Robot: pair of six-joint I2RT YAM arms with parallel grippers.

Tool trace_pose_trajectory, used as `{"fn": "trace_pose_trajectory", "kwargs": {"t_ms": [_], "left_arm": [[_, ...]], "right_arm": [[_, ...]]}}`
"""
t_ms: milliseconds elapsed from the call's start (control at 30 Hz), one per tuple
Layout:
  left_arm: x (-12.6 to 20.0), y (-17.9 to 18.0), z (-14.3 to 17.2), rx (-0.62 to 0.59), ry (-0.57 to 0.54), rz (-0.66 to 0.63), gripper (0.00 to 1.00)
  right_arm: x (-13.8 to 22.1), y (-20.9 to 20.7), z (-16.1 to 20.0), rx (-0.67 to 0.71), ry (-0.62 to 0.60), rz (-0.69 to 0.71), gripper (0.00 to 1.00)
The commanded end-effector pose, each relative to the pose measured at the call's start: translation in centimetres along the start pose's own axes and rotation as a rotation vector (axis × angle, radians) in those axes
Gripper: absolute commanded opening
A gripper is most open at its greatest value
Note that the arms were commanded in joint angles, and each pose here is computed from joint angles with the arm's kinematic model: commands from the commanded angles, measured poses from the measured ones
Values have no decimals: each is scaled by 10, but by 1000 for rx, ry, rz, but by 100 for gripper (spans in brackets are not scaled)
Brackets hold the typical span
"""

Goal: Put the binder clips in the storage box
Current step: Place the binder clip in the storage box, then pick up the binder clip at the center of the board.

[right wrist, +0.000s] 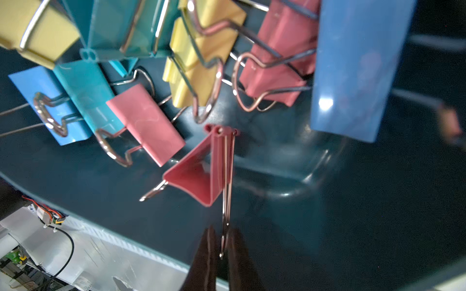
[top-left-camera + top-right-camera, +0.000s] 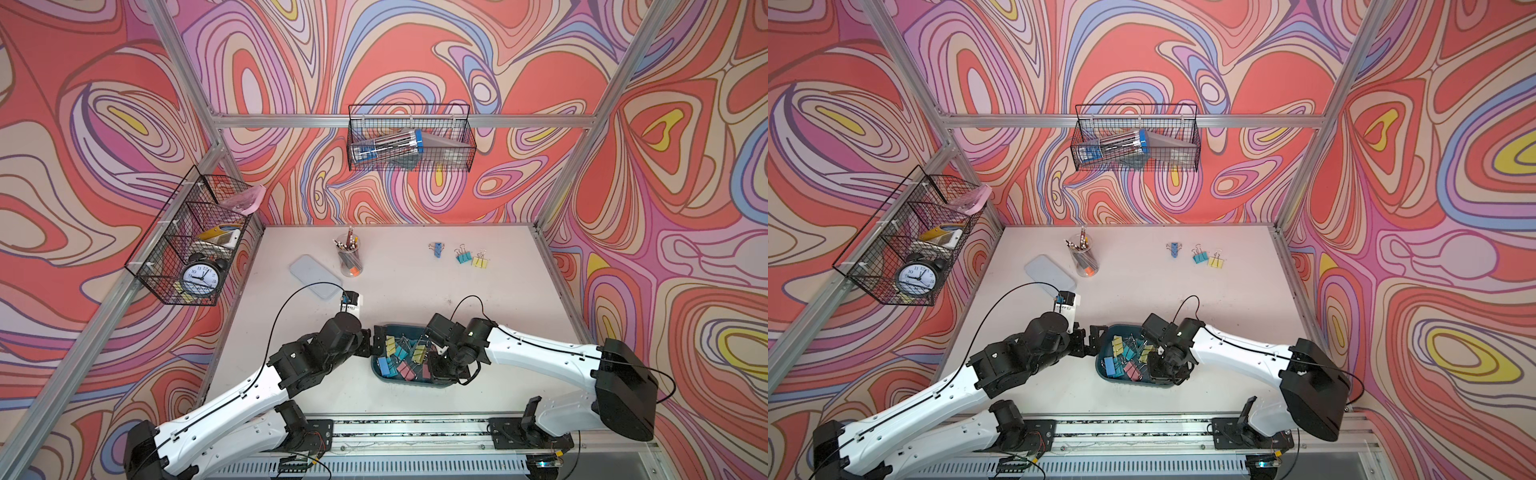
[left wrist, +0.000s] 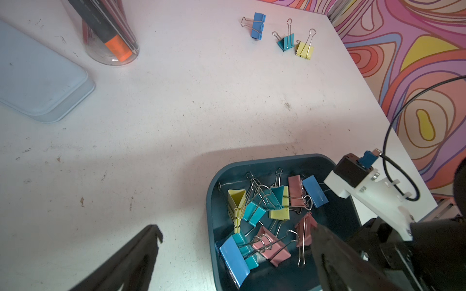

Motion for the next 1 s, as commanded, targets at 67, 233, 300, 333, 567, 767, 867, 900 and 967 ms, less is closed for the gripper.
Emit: {"fn": "trace_pose_trajectory", "kwargs": {"t_ms": [67,233,300,333,567,767,867,900,967], "left_arm": [[0,0,-2,4,-10,3,99],[2,1,-3,0,-17,-2,99],[3,2,-5,-4,-21,-4,99],[4,1,-5,-8,-22,-4,99],[8,3,-7,-19,-22,-13,99],[11,2,-6,7,-30,8,99],[11,0,-6,11,-27,15,99],[11,0,-6,9,-27,16,99],[10,1,-4,4,-19,10,99]], "right_arm": [[35,26,-23,39,-131,-47,16],[77,48,-63,102,-336,-9,17],[98,52,-86,113,-455,47,18],[111,53,-99,115,-521,77,18],[173,52,-193,106,-864,192,19],[180,2,-275,-82,-952,211,19],[163,-29,-313,-168,-917,199,19],[153,-39,-325,-196,-890,194,19],[136,-51,-347,-231,-845,167,20]]}}
Point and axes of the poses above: each gripper's point midway between its finger pads, its own x axis back along the fingers, its own y axis along the line the jaws close on, z = x × y, the point moved 1 cm from there along x, back along the fingers, and after that the axes turned 4 degrees about -x, right-handed, at the moved point
